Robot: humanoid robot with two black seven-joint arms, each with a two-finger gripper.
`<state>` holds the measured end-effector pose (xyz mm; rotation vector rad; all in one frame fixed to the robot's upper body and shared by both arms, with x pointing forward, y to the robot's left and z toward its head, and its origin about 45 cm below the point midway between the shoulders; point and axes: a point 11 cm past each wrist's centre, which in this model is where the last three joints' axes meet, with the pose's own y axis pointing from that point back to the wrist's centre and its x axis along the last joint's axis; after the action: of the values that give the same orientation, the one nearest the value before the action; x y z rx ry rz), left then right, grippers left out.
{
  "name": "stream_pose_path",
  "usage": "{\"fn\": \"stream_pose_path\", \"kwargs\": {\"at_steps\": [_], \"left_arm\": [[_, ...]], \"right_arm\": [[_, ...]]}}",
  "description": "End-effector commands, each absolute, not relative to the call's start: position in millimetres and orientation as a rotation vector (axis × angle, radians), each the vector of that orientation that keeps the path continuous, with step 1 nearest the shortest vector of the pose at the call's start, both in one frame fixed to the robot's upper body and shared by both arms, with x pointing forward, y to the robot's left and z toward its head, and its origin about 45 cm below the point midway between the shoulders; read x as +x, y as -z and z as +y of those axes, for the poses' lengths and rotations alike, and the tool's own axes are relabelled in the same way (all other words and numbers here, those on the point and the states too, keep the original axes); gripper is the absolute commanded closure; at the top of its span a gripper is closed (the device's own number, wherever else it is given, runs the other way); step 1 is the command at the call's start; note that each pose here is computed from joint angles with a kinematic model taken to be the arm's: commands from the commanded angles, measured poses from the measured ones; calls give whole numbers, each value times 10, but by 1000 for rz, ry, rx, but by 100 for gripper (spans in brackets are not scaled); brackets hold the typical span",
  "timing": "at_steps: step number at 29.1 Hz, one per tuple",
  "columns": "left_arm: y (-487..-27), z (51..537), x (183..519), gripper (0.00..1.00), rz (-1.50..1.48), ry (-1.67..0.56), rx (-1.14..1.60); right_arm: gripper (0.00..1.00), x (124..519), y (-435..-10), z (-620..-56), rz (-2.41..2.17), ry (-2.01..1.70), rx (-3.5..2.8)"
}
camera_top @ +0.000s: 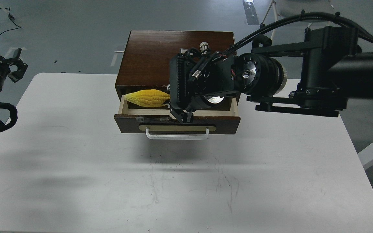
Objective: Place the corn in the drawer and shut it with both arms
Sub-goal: 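Lift the corn with the right gripper and carry it over the open drawer, then lower the corn into the drawer, release, and withdraw the right gripper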
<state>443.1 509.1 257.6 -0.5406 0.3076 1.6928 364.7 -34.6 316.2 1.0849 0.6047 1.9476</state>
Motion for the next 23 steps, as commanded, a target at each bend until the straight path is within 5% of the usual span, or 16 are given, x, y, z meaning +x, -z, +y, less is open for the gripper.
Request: {"fn": "stream_pose_path", "kwargs": {"at_steps": [1,9,23], "left_arm": [[-2576,5080,4438,2,310,-1690,-542],[-2571,5053,4451,2,314,-1686,-550],[-2851,4997,4591,2,280,-1653,-586]], "right_arm": [[68,3663,-3129,-398,609,-1933,1081],[28,3781,-3138,-666,554,-1873,1108],[22,3864,-3470,-538,433,-1897,1183]]}}
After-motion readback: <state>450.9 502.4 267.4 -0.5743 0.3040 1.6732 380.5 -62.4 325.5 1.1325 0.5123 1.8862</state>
